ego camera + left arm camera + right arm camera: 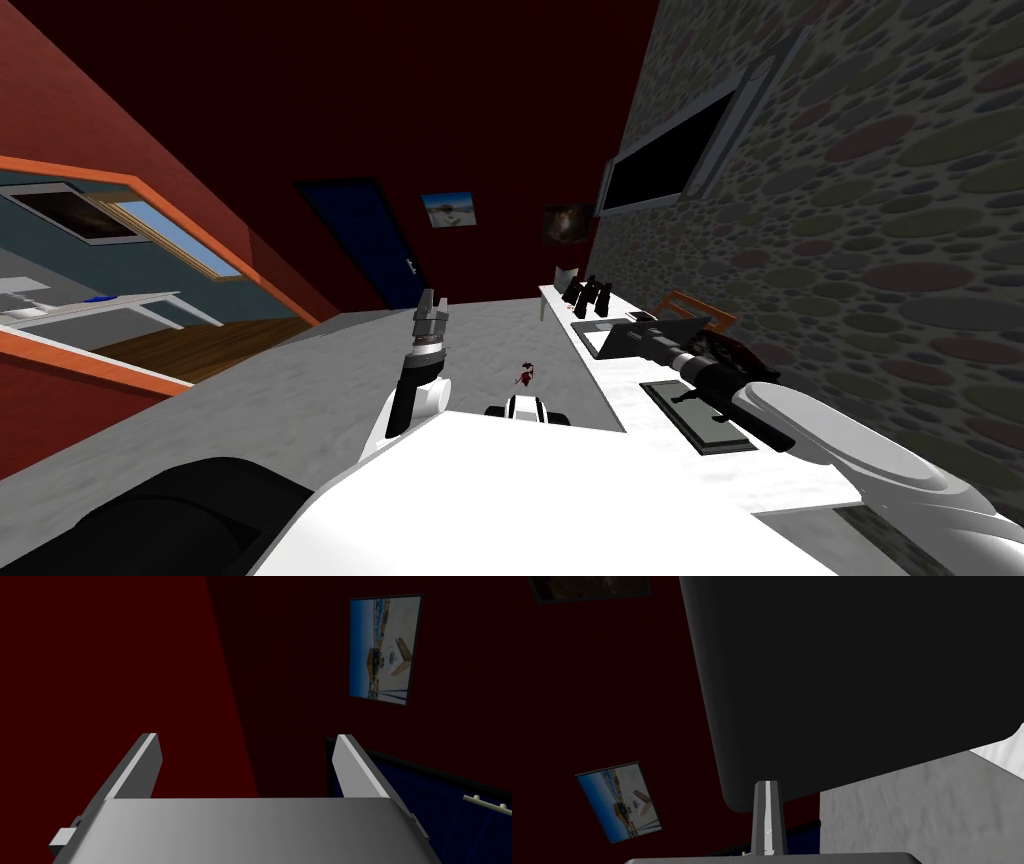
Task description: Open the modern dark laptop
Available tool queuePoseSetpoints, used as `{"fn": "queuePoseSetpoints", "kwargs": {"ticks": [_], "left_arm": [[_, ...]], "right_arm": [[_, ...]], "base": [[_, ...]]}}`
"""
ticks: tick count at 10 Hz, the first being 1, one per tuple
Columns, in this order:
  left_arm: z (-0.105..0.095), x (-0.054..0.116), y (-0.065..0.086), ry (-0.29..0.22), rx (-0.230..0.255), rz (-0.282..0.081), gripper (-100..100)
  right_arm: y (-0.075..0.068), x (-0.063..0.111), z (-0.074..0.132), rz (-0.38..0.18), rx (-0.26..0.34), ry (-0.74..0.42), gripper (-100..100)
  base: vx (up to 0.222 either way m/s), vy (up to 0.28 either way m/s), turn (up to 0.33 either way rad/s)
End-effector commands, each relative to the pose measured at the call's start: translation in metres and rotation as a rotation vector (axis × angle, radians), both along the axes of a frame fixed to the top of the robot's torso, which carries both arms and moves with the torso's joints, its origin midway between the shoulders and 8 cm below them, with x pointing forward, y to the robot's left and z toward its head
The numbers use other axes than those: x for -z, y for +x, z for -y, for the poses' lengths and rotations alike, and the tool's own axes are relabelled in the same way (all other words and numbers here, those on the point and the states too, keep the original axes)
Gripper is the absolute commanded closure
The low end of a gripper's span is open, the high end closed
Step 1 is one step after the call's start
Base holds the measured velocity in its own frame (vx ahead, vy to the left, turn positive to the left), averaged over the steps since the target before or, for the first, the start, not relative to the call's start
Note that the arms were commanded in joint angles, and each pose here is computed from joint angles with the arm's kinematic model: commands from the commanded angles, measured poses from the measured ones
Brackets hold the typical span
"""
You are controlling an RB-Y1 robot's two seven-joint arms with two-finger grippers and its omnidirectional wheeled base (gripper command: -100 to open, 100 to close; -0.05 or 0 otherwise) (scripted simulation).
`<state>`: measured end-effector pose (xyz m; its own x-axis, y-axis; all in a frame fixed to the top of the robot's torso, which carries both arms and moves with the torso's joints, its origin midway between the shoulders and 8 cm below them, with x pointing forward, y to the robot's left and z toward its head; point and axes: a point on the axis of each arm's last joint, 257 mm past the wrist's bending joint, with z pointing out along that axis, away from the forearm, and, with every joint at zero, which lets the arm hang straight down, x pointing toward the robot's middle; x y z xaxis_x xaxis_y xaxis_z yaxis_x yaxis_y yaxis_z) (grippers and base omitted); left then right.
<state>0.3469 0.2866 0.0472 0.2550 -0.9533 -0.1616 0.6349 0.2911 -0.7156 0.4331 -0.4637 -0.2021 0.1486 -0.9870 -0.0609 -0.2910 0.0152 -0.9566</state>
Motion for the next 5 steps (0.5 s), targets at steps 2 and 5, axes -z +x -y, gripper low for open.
{"fn": "queuePoseSetpoints", "kwargs": {"ticks": [2,5], "left_arm": [[0.000,0.000,0.000,0.000,0.000,0.000,0],[0.000,0.000,0.000,0.000,0.000,0.000,0]], "right_arm": [[-0.008,0.002,0.019,-0.064,-0.008,-0.011,100],[-0.020,0.005,0.038,-0.142,-0.007,-0.014,100]], "base": [[0.096,0.067,-0.006],[0.066,0.054,0.007]]}}
